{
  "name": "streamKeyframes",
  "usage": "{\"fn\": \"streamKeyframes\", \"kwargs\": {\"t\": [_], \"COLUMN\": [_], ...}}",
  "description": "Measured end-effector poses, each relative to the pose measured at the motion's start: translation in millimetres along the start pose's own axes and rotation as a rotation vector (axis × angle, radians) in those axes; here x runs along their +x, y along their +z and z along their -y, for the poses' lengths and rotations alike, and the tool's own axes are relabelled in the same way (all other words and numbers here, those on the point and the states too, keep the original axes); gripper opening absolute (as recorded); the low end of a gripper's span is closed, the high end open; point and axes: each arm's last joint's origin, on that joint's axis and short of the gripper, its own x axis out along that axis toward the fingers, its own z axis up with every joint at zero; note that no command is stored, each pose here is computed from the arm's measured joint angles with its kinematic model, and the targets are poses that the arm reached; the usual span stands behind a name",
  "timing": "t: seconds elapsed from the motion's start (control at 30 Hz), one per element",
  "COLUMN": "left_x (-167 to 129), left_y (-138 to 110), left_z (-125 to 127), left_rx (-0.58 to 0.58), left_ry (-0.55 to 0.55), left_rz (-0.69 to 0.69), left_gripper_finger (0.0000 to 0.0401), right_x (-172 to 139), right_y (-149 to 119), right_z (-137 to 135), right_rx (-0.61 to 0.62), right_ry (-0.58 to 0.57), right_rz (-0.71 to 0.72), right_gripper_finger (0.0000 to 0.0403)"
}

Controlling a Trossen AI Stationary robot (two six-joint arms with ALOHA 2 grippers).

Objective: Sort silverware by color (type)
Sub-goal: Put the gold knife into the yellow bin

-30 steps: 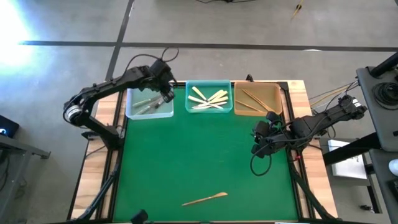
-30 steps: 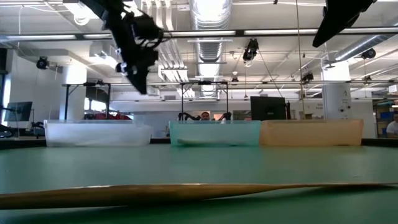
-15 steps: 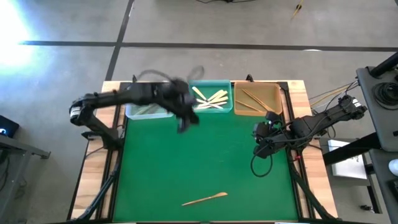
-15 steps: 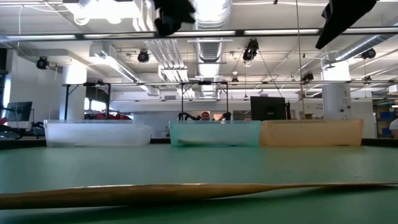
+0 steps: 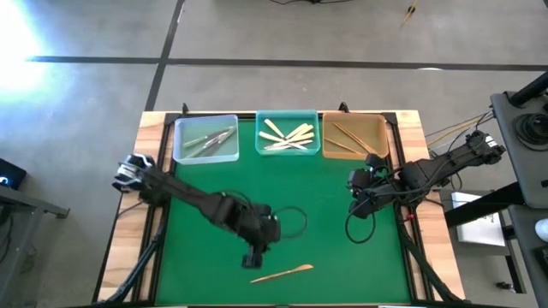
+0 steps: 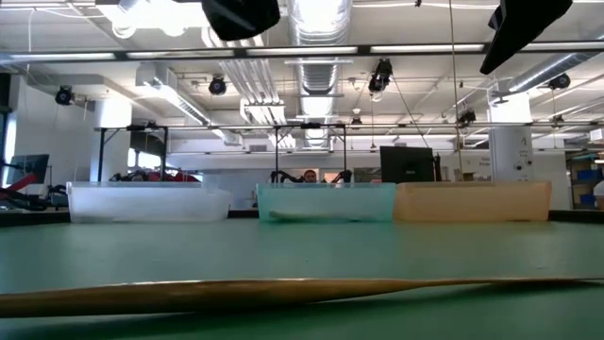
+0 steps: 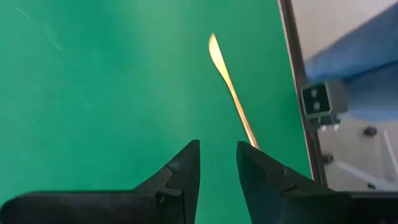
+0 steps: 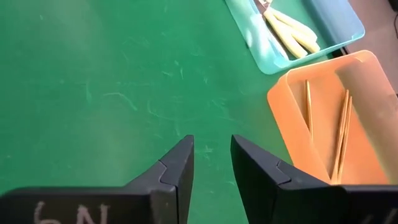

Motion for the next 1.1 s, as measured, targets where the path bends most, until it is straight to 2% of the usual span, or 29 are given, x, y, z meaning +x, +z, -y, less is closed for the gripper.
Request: {"fn": "streamKeyframes", "kwargs": {"t": [0.13,0.27,0.37,0.53,0.67,0.83,0.97,1.1], "left_x": [31.0,64.3,86.2,102.8,120.5,142.9,158.2,160.0], "left_y": [-2.8,0.4,2.4,15.9,11.4,4.4,-6.9,-12.1], "left_z": [14.6,24.2,34.8,67.4,87.1,100.1,105.8,106.0], "left_rx": [-0.009,-0.135,-0.171,-0.098,-0.038,-0.024,-0.064,-0.083], "left_ry": [0.003,0.021,0.054,0.073,0.114,0.155,0.128,0.199], "left_rz": [-0.065,-0.115,-0.185,-0.221,-0.339,-0.425,-0.433,-0.422], "left_gripper_finger": [0.0088,0.0088,0.0088,0.0088,0.0088,0.0088,0.0088,0.0088], "right_x": [0.0,-0.3,-0.7,-1.3,-1.9,-2.0,-2.1,-2.3], "right_y": [0.4,-0.9,-2.2,-3.7,-6.0,-8.7,-9.8,-10.5], "right_z": [-1.7,-4.0,-5.7,-7.7,-8.2,-6.2,-5.4,-5.3], "right_rx": [0.033,0.108,0.122,0.109,0.067,0.035,0.028,0.025], "right_ry": [0.039,0.108,0.166,0.233,0.267,0.249,0.245,0.252], "right_rz": [-0.014,-0.069,-0.117,-0.171,-0.211,-0.234,-0.246,-0.260], "right_gripper_finger": [0.0093,0.0094,0.0091,0.0086,0.0090,0.0093,0.0089,0.0086]}}
